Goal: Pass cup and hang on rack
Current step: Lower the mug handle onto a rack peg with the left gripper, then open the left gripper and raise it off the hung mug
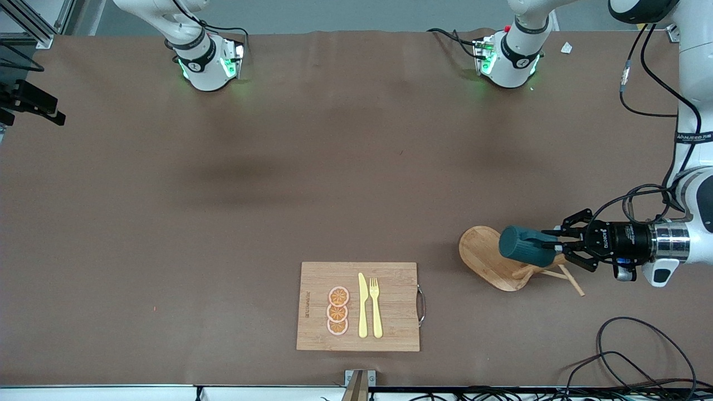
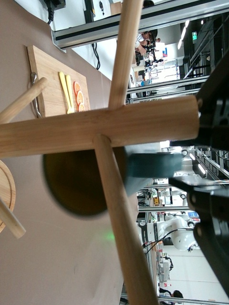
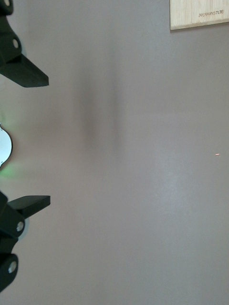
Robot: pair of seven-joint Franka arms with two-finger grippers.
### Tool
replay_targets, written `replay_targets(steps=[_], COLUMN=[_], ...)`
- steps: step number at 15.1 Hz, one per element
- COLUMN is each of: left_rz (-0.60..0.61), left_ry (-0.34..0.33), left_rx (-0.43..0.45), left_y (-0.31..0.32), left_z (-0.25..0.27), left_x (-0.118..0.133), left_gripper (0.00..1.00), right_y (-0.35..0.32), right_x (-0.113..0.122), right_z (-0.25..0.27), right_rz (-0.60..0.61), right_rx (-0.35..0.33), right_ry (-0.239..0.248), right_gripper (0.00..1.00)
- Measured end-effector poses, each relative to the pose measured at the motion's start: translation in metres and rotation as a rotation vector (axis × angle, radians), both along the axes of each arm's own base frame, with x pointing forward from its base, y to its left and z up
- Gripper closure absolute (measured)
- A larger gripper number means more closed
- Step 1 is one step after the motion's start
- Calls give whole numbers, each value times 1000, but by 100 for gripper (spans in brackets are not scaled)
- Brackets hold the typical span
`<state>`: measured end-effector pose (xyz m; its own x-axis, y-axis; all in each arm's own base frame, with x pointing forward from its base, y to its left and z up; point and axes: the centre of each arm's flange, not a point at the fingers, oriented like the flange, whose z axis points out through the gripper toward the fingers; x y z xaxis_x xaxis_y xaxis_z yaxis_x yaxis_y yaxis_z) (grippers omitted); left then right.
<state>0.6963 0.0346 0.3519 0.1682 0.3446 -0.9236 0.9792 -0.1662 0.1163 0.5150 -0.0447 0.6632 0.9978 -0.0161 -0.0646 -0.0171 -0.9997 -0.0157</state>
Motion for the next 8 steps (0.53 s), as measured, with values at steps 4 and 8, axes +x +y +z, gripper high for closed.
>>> replay_targets(steps=[4,8], left_rz=[6,0], left_ry=[-8,-36], left_rx=[-7,-19], left_y=[1,-5], left_z=[4,18], left_x=[2,6], left_gripper=[24,0], right_y=[1,1], right_x=[0,0], right_z=[0,0], right_rz=[1,1], right_rx=[0,0], right_ry=[0,0], right_gripper=[0,0])
